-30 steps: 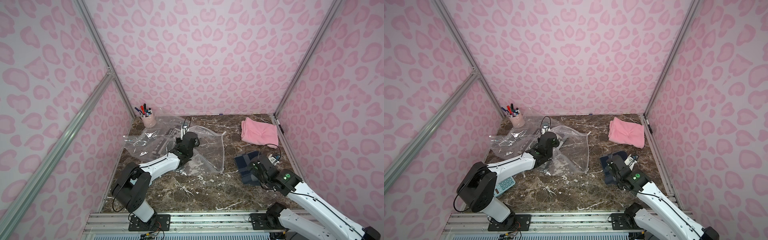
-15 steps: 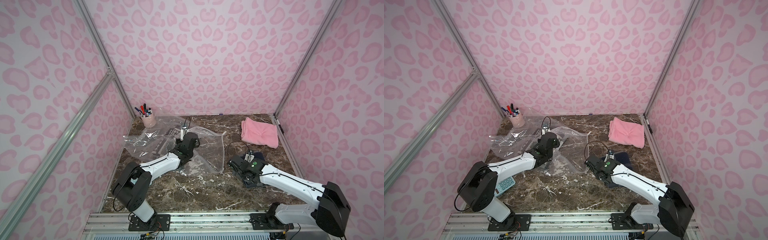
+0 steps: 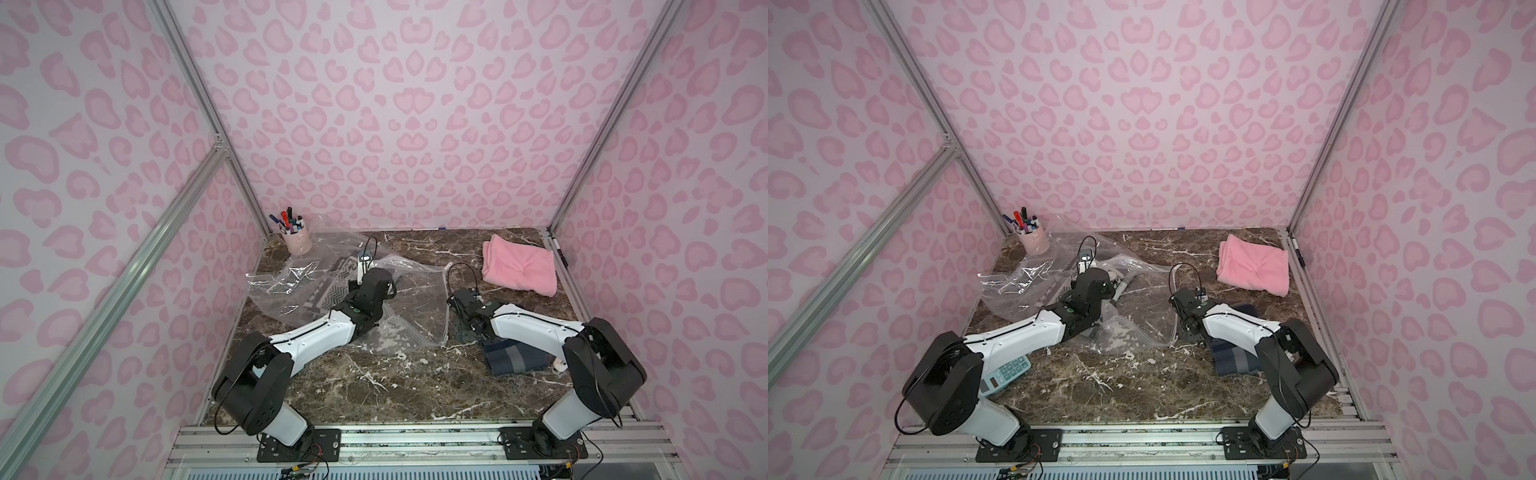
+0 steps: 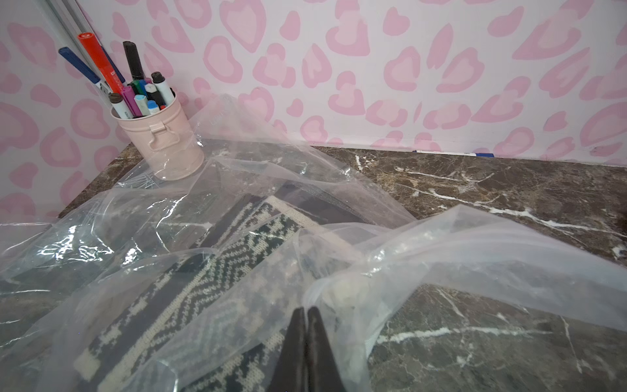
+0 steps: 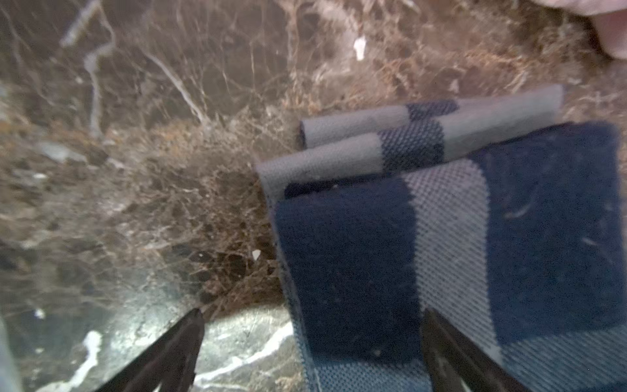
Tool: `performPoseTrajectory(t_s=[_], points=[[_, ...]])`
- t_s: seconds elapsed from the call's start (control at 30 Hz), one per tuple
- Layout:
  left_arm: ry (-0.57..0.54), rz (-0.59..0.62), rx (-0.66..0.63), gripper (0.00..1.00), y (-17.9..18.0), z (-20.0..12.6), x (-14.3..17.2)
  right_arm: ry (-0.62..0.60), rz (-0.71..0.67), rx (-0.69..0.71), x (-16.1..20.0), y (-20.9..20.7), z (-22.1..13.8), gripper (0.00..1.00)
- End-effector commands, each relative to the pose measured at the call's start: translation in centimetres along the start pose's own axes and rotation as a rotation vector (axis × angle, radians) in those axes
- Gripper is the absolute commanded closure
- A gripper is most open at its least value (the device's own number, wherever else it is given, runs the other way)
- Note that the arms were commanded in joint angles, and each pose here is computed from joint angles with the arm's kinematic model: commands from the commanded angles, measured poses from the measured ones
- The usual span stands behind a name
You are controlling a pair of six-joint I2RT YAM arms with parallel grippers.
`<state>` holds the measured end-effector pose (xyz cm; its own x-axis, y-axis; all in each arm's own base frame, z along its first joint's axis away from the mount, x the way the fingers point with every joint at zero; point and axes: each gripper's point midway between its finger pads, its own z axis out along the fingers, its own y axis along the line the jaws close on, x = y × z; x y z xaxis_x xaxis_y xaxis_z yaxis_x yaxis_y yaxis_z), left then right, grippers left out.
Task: Take the blanket out of the vacuum bag
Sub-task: Pick up the blanket at the center of the board.
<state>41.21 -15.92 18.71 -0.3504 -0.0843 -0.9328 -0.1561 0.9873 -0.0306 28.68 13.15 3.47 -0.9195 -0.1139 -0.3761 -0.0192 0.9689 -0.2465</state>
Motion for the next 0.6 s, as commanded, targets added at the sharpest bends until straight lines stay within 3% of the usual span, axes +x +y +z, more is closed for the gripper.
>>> performPoseTrajectory(t_s=[0.0, 0.17, 0.37, 0.57], points=[[0.007, 0.008, -0.024, 0.96, 0.6, -0.1, 0.2, 0.045, -0.024, 0.026, 1.3, -0.2, 0.8, 0.01], [0.02, 0.015, -0.022, 0.96, 0.5, 0.1, 0.8, 0.094, -0.006, 0.084, 2.9, -1.4, 1.8, 0.01], [0.038, 0.023, -0.024, 0.96, 0.5, 0.3, 1.6, 0.105, 0.043, 0.04, 3.3, -2.2, 1.8, 0.02], [0.041, 0.025, -0.027, 0.96, 0.6, 0.4, 1.6, 0.11, 0.069, -0.003, 3.6, -3.2, 2.2, 0.1]])
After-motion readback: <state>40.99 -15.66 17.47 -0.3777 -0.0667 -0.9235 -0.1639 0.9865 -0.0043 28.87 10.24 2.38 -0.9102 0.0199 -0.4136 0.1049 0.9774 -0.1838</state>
